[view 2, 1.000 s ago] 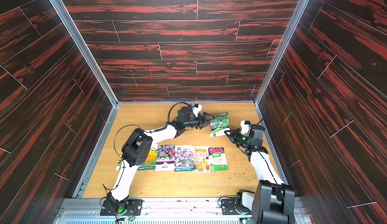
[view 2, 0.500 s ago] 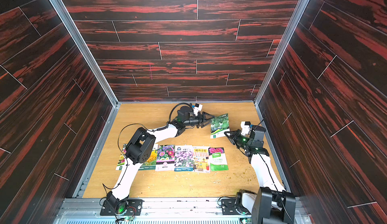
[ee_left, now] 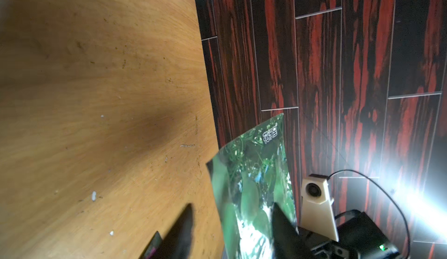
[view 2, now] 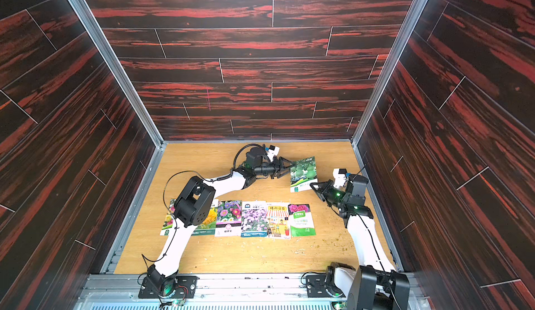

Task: Arrange the seed packets in a row
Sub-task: Place the seed packet at the center of the board.

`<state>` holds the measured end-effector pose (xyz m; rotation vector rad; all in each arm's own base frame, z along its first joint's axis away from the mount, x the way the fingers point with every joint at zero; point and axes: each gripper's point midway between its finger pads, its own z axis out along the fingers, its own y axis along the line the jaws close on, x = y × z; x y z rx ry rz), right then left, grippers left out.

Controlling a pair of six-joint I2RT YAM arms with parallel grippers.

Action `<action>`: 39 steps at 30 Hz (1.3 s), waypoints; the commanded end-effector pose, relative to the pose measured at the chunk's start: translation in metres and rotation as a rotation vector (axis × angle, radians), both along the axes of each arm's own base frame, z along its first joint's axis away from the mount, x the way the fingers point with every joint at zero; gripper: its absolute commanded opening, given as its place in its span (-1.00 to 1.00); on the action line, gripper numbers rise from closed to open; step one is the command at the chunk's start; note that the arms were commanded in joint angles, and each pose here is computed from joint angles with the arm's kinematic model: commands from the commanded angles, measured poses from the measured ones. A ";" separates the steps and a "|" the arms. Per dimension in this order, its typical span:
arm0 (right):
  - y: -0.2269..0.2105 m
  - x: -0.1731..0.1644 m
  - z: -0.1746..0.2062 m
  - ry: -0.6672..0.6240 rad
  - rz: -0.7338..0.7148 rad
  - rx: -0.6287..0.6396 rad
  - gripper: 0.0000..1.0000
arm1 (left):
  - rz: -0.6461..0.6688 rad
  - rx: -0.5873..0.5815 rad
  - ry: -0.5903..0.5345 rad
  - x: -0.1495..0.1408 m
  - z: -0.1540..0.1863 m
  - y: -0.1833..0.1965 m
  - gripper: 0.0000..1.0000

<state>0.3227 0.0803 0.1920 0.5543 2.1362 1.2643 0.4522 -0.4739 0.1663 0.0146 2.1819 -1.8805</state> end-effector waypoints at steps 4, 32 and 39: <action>0.003 0.000 0.001 -0.008 0.027 0.001 -1.00 | -0.038 -0.103 -0.043 -0.001 0.033 -0.005 -0.96; -0.110 -0.034 -0.038 0.262 -0.436 -0.513 0.63 | 0.146 0.399 0.063 -0.112 -0.067 -0.071 -1.00; -0.133 -0.040 -0.045 0.291 -0.511 -0.551 0.66 | 0.137 0.522 0.076 -0.112 -0.089 -0.076 -1.00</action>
